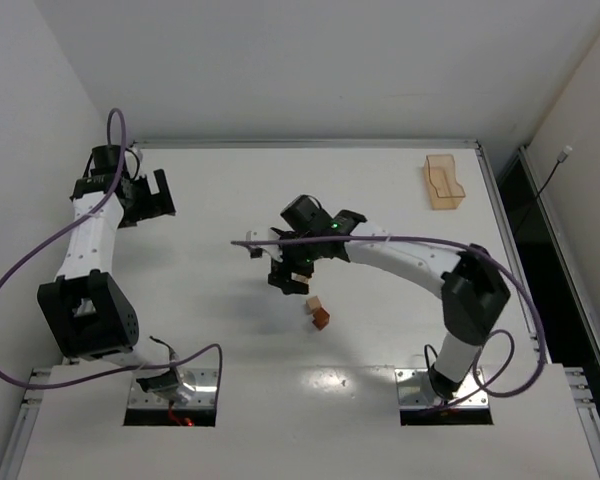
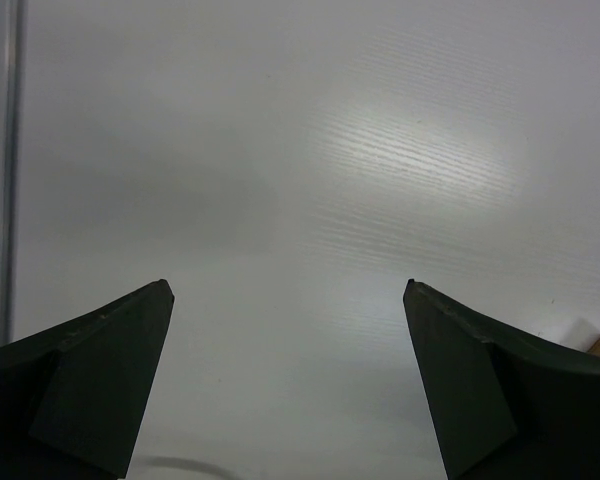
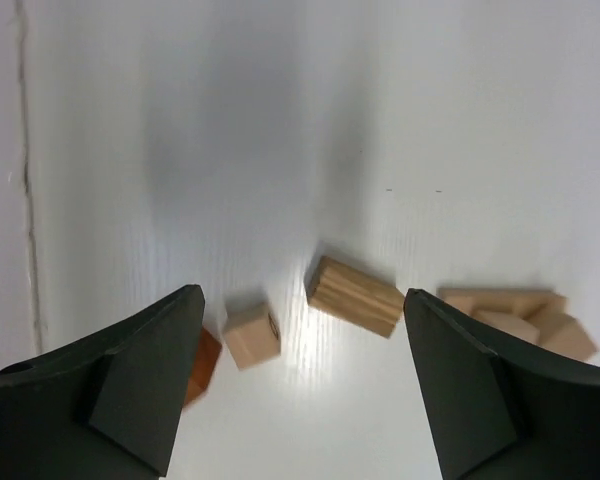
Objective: Build the wood block tower
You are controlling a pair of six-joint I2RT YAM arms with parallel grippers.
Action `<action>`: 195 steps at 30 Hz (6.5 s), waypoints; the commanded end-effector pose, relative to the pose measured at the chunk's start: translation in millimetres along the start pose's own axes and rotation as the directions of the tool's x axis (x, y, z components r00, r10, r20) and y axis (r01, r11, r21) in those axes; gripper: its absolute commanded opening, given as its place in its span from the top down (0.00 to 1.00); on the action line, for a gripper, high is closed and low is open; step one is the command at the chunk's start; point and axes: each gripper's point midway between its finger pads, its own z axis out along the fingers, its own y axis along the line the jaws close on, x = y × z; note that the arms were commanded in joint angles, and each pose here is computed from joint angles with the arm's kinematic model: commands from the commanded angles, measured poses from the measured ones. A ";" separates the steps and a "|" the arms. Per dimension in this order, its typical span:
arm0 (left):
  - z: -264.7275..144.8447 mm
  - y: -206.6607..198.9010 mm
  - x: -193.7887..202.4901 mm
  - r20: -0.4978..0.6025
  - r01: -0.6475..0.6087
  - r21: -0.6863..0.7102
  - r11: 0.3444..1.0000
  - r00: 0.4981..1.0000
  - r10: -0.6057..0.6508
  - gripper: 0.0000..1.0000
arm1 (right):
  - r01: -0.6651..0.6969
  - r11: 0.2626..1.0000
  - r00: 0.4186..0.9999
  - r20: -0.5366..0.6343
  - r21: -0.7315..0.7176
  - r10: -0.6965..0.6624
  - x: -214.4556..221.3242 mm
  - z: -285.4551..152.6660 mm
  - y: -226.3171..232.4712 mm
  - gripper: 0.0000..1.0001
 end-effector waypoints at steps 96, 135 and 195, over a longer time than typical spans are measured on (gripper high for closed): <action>-14.8 8.7 14.7 -0.023 0.025 -0.008 1.000 0.999 -0.025 0.00 | -0.871 0.138 0.370 0.444 0.472 0.816 33.2 -97.9 -155.7 1.00; -7.0 9.2 22.2 -0.034 0.044 -0.009 0.999 0.998 -0.044 0.00 | -0.785 0.166 0.430 0.333 0.597 0.839 50.2 -19.7 -167.6 1.00; -13.0 6.7 25.4 0.003 0.026 0.025 0.999 1.000 -0.026 0.00 | -0.639 0.452 0.755 0.392 0.623 0.527 -17.2 -95.6 -130.2 0.21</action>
